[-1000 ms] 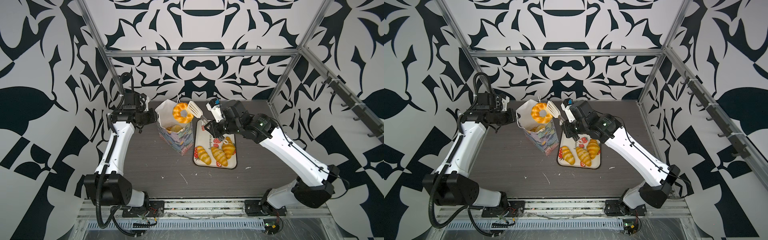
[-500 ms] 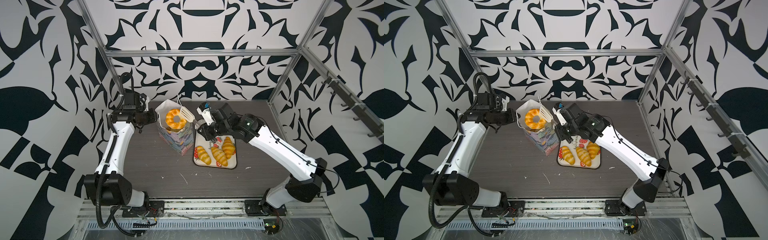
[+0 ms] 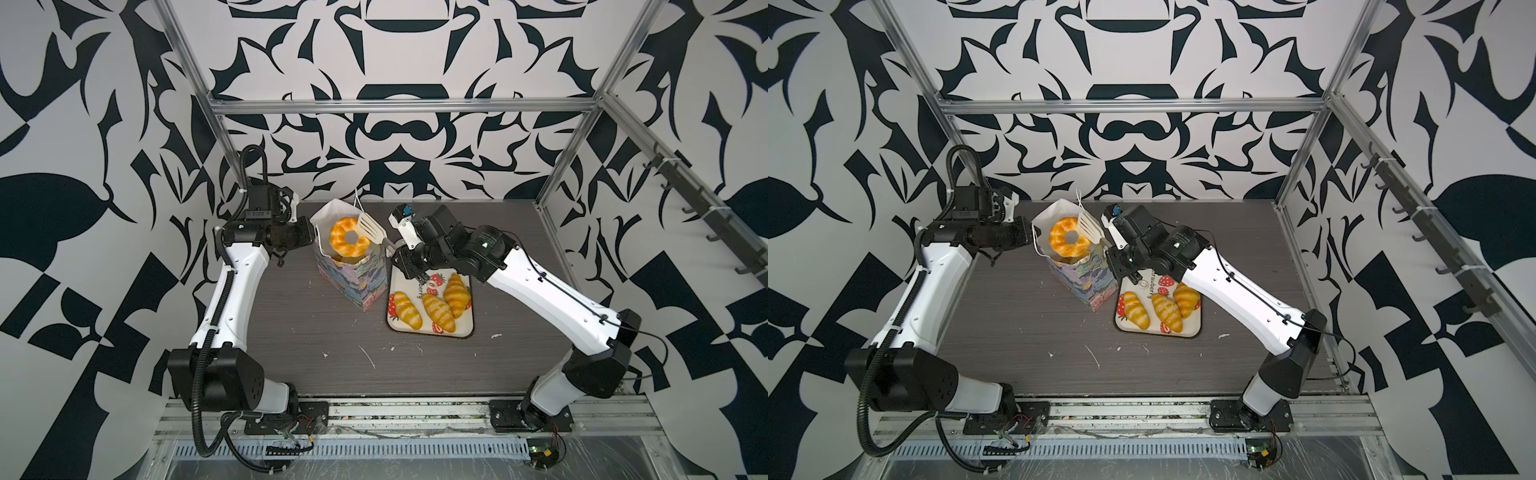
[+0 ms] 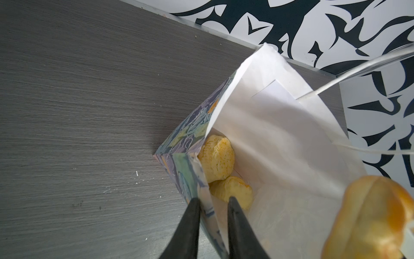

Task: Pack bread into a paper bag
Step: Place the bread in the paper bag.

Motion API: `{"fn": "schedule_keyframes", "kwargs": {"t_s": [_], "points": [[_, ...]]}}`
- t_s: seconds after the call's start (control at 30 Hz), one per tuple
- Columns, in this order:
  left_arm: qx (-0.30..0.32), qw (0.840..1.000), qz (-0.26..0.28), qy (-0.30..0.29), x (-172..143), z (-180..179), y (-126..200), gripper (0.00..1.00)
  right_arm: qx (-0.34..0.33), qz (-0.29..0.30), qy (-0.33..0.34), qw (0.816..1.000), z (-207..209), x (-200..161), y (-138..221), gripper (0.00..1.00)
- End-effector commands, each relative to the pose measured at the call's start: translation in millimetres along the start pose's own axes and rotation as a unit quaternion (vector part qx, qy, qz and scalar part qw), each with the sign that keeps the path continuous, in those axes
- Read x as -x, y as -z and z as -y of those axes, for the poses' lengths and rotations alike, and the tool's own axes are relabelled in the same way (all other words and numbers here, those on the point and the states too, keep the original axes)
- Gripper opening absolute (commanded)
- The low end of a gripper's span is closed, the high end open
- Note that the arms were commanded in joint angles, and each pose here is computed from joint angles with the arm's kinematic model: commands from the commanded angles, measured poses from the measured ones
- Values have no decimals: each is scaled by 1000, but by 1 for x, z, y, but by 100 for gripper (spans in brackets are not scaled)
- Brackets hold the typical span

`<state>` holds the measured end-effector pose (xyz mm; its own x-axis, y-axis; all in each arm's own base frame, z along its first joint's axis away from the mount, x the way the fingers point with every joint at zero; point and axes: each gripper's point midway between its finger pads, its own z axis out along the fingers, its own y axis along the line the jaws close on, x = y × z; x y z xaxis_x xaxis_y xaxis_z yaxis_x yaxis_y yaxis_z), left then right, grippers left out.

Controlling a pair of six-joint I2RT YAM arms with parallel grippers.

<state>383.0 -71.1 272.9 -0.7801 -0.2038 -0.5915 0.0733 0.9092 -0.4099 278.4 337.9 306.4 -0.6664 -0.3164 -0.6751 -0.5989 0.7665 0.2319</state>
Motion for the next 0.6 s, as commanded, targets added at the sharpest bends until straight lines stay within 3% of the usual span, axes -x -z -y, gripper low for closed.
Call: {"fn": "schedule_keyframes", "kwargs": {"t_s": [0.0,0.57], "points": [[-1,1000,-8,0,-8,2,5,26,2,54,9,999,-6,28,19,25],[-2,1000,-10,1,-8,2,4,26,-8,50,17,999,-3,26,21,35]]}}
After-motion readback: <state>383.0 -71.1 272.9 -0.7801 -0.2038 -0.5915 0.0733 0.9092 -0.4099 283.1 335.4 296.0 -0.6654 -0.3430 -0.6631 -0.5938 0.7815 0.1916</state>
